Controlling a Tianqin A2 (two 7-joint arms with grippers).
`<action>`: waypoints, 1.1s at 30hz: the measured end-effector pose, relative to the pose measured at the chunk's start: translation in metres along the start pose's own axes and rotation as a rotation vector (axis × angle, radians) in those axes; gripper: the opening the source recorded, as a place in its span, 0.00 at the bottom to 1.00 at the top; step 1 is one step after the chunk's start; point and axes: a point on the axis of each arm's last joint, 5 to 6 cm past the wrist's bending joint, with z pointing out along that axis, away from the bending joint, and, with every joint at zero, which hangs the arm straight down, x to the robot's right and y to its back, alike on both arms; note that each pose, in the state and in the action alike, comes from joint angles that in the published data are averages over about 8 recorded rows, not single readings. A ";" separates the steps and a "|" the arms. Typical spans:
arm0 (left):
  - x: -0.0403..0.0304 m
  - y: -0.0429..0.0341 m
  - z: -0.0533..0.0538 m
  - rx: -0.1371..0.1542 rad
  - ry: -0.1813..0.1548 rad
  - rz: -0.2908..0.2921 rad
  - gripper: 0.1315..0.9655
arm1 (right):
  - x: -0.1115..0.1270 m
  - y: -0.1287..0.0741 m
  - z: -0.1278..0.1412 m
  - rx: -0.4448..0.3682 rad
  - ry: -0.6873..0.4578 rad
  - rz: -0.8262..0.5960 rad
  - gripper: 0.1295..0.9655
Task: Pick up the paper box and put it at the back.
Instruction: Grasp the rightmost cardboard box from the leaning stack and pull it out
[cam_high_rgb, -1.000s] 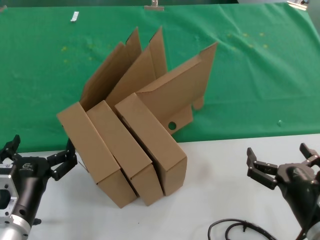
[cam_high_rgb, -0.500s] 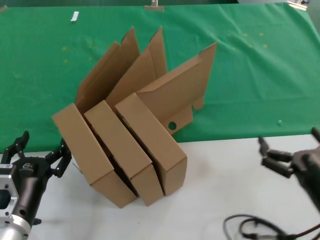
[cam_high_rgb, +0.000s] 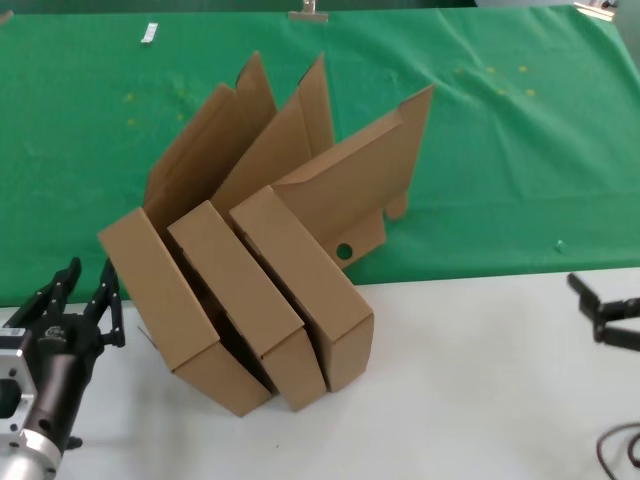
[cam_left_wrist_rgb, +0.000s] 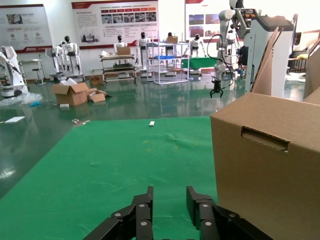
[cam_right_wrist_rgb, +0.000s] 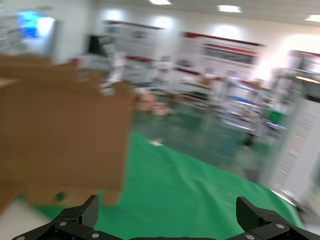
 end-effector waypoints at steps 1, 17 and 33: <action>0.0000 0.0000 0.000 0.000 0.000 0.000 0.32 | 0.003 0.000 0.000 0.000 -0.037 -0.031 1.00; 0.0000 0.0000 0.000 0.000 0.000 0.000 0.06 | 0.027 0.015 0.049 0.117 -0.545 -0.306 1.00; 0.0000 0.0000 0.000 0.000 0.000 0.000 0.02 | -0.017 0.032 0.143 0.233 -0.831 -0.233 1.00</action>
